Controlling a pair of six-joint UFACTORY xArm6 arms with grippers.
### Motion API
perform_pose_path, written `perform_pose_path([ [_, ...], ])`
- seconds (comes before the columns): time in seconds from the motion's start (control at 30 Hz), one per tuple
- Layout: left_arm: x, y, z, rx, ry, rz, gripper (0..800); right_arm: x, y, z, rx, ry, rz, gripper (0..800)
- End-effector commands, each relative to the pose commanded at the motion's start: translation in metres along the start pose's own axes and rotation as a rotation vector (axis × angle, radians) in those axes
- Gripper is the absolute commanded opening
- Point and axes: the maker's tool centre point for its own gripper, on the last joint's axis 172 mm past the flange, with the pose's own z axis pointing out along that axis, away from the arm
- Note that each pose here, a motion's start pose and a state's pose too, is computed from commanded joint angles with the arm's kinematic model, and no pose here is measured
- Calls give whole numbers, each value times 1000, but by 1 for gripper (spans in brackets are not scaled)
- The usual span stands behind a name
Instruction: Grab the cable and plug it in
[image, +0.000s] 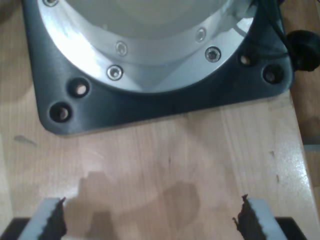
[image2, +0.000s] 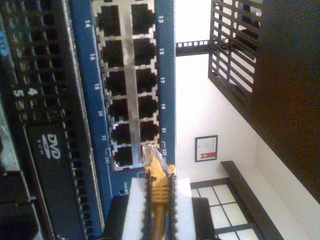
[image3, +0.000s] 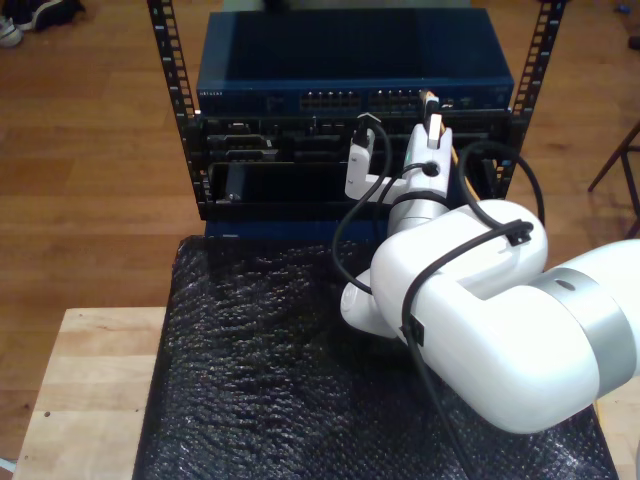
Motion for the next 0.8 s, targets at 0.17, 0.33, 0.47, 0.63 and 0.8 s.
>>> perform_pose_path([
  [0.17,0,0,0,0,0,0,800,0,-1,0,1,0,0,0],
  [0.33,0,0,0,0,0,-2,800,0,1,1,-2,0,2,0],
  [0.47,0,0,0,0,0,-2,800,1,1,0,-1,2,2,0],
  [0.63,0,0,0,0,0,0,800,2,0,0,-1,4,1,0],
  [0.8,0,0,0,0,0,-2,800,3,1,0,-2,6,2,0],
])
